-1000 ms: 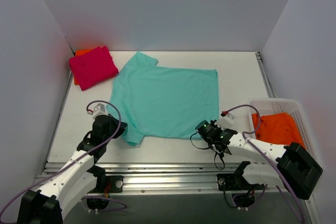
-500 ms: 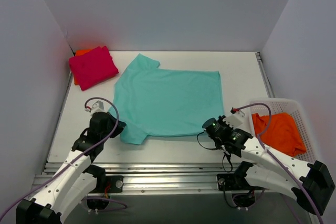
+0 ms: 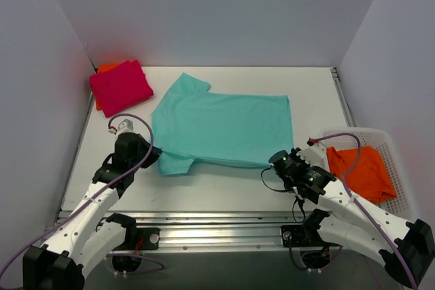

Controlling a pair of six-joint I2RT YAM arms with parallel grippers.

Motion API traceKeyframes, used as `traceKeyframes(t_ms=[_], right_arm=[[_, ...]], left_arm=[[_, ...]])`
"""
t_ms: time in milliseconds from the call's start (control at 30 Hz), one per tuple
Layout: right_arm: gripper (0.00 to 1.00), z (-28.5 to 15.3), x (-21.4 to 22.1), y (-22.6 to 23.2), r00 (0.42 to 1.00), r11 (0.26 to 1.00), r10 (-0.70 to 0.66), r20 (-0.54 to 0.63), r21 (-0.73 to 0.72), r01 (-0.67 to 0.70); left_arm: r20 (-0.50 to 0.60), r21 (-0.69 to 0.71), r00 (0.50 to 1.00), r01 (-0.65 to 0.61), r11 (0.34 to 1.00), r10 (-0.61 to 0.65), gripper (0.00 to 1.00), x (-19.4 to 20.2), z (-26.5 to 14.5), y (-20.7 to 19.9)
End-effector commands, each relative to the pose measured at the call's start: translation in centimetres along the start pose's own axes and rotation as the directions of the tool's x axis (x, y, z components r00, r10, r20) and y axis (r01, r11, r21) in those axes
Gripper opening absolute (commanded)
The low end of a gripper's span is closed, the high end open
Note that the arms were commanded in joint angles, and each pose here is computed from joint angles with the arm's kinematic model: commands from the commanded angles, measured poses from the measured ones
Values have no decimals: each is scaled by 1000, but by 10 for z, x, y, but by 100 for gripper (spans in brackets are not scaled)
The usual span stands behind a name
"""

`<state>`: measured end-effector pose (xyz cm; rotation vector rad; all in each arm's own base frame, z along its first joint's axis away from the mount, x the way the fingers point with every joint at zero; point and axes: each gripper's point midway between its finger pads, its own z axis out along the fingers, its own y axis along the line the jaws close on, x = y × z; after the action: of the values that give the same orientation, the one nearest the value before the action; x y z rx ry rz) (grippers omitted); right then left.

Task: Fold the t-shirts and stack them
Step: Fold the flattened tshirt in 1/3 of the way

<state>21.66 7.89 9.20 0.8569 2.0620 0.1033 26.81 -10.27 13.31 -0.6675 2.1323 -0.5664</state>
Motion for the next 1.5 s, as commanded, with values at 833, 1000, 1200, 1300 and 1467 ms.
traceKeyframes(t_ms=[833,1000,1200,1300,1467], right_arm=[[100,157,-59,40,999,931,-10,46,364,-8],[100,155,-101,78,989,946,29,143,316,-73],[100,121,-141,93,971,957,25,238,275,-92],[100,102,-133,117,972,987,39,233,146,-74],[95,61,-75,215,995,939,-25,99,-338,58]], left_arm=[[-169,34,984,65,997,-59,94,-97,233,-50],[-56,84,998,23,996,-18,94,-135,205,-74],[116,73,993,-10,997,1,94,-166,126,-79],[166,51,986,-9,999,0,94,-160,96,-70],[185,34,983,14,999,-20,82,-132,77,-52]])
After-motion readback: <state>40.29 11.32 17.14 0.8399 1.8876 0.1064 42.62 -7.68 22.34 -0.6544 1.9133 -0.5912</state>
